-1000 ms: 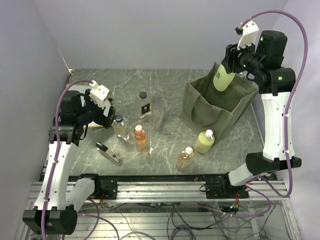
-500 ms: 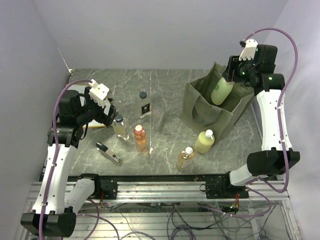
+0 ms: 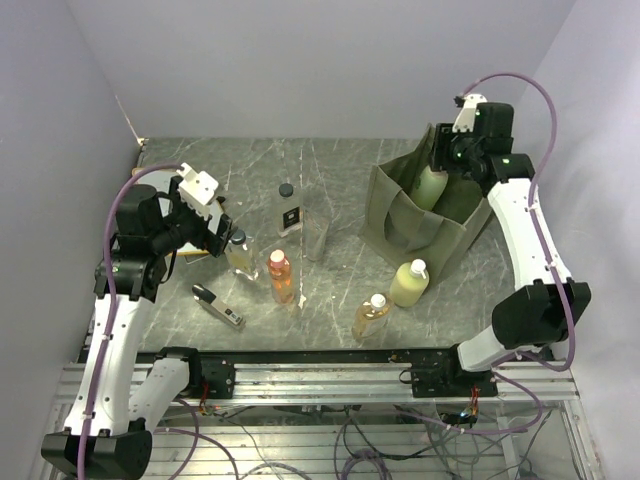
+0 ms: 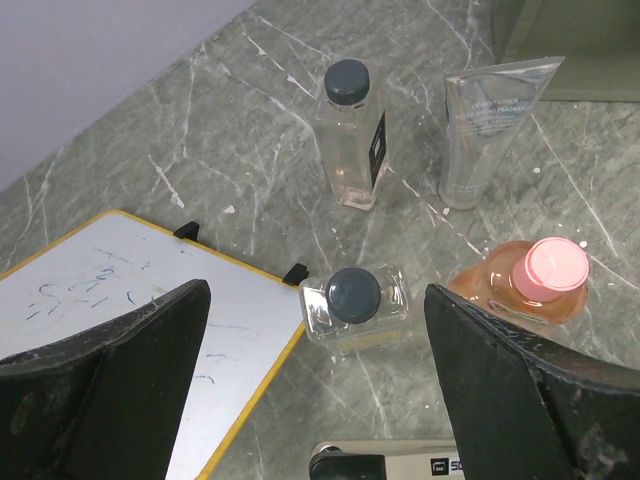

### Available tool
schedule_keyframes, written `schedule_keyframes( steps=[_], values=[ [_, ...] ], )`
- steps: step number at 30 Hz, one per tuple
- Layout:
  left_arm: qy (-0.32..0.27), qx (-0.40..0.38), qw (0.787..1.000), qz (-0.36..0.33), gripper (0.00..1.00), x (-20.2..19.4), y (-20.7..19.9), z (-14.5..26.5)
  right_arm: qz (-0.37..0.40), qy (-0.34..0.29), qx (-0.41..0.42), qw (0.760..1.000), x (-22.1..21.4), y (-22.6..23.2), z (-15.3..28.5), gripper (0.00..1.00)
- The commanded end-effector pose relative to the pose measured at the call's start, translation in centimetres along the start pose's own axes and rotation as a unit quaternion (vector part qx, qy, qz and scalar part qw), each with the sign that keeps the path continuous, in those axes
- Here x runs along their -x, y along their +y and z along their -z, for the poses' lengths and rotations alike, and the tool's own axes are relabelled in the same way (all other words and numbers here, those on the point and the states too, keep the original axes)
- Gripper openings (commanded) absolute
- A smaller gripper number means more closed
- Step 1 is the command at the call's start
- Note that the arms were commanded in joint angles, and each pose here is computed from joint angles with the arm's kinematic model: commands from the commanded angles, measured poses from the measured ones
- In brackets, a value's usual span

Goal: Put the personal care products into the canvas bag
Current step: Place the care product in the canvas bag.

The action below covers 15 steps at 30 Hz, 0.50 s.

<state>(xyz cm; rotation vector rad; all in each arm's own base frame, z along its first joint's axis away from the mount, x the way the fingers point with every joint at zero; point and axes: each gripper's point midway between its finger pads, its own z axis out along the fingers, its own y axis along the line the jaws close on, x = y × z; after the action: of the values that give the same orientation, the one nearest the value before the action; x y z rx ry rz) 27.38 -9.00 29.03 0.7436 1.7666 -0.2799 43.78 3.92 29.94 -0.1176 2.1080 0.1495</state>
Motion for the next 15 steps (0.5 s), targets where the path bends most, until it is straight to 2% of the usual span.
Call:
schedule_keyframes(
  steps=[1,15],
  values=[
    [-0.023,-0.012,0.999,-0.018,0.99,1.0,-0.6,0.3,0.009,-0.088,-0.028,0.996,4.2,0.2,-0.5,0.00],
    [-0.023,-0.024,0.999,-0.028,0.99,0.5,-1.1,0.2,-0.001,-0.085,-0.043,0.996,0.4,0.7,-4.0,0.00]
  ],
)
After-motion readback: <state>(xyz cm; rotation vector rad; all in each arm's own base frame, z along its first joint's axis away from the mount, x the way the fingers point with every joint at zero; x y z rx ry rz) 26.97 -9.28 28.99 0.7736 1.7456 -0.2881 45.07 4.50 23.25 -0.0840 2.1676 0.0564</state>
